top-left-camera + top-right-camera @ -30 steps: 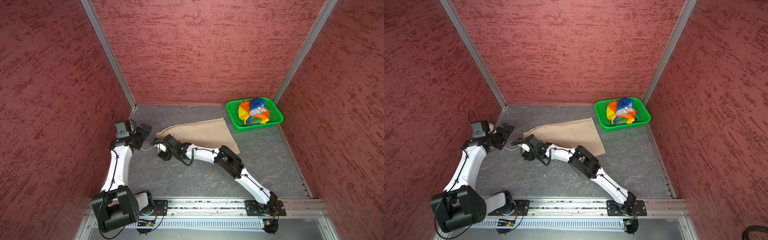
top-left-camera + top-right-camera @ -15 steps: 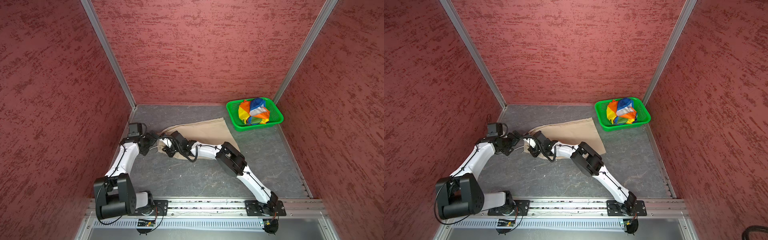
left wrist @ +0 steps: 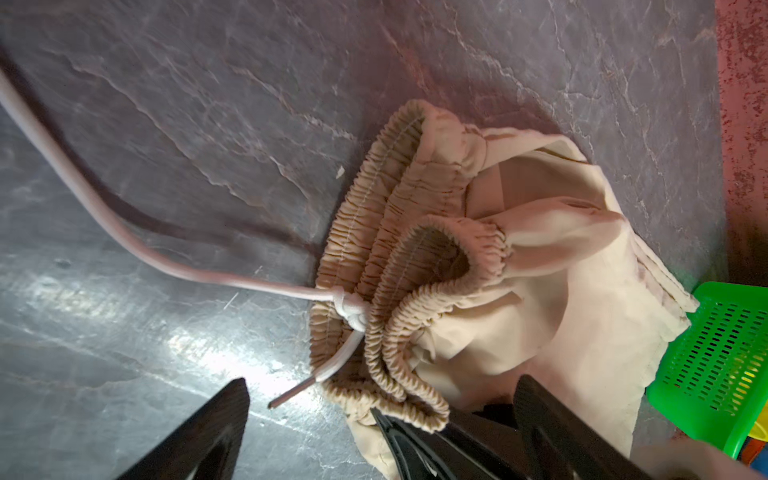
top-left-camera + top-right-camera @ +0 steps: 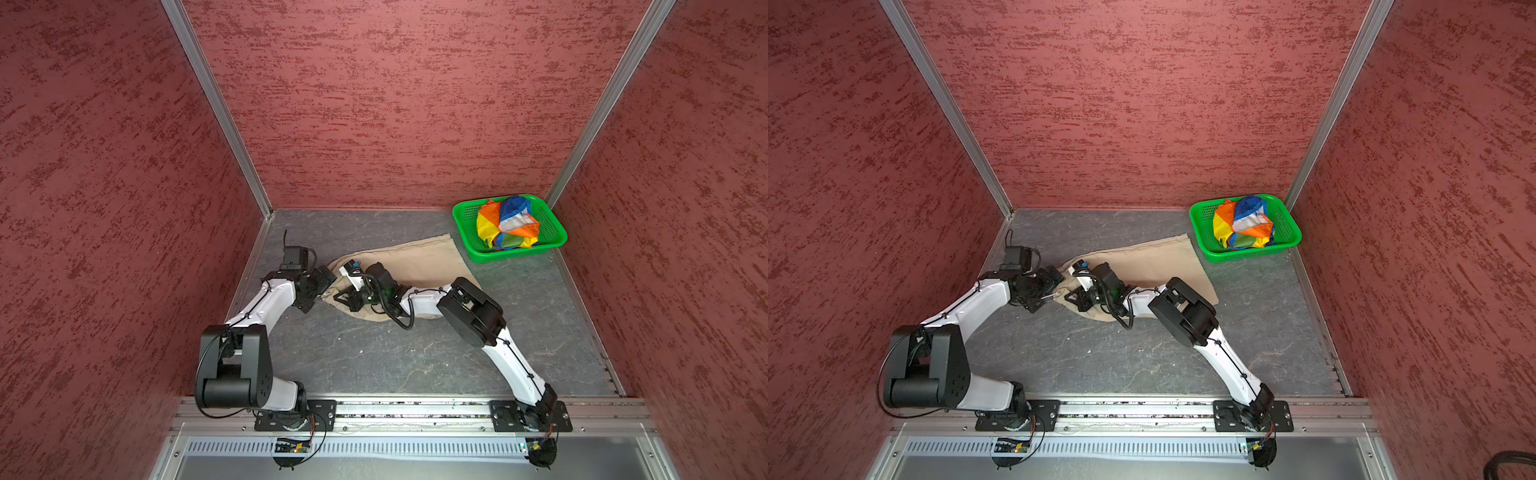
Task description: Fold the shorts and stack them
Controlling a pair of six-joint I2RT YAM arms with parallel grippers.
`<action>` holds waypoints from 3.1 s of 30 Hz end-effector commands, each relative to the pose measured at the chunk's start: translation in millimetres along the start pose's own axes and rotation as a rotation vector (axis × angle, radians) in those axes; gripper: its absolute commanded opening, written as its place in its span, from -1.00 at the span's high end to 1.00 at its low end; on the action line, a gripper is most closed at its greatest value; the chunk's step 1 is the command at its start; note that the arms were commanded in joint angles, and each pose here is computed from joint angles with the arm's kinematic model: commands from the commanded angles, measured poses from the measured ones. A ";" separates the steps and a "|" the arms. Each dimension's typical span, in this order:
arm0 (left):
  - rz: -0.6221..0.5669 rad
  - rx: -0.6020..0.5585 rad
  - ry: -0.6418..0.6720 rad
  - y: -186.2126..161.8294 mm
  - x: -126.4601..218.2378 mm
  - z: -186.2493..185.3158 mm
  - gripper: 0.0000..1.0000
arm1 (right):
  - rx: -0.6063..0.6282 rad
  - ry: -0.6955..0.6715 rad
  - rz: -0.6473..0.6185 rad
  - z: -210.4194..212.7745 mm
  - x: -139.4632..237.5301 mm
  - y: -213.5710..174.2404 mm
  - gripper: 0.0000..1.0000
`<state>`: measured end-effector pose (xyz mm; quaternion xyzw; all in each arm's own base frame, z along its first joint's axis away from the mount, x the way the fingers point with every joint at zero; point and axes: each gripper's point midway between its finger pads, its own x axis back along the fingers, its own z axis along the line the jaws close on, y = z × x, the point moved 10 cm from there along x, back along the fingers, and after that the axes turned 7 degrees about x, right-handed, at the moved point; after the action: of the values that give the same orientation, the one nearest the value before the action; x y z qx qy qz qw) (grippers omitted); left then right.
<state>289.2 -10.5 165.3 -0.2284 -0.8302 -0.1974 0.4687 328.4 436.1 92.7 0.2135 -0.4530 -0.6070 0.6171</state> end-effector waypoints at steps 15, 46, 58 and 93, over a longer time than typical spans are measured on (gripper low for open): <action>0.044 0.034 -0.089 -5.8 -23.3 -14.0 -0.99 | -0.091 0.136 -0.198 9.5 35.3 39.0 1.00; 0.150 0.156 -0.265 -7.7 -76.0 -17.9 0.52 | -0.105 0.115 -0.152 7.8 34.4 33.4 0.91; 0.192 0.098 -0.223 10.7 -68.5 -22.0 0.96 | -0.097 -0.048 -0.111 18.5 79.0 42.8 -0.08; -0.125 -0.226 0.005 33.3 79.8 -66.5 0.92 | -0.328 -0.333 0.221 -20.9 27.8 2.7 1.00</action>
<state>321.7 -3.5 250.8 -0.2349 -0.8123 -0.2926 0.4466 343.7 399.8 94.7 -0.0361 -0.4911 -0.6280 0.6026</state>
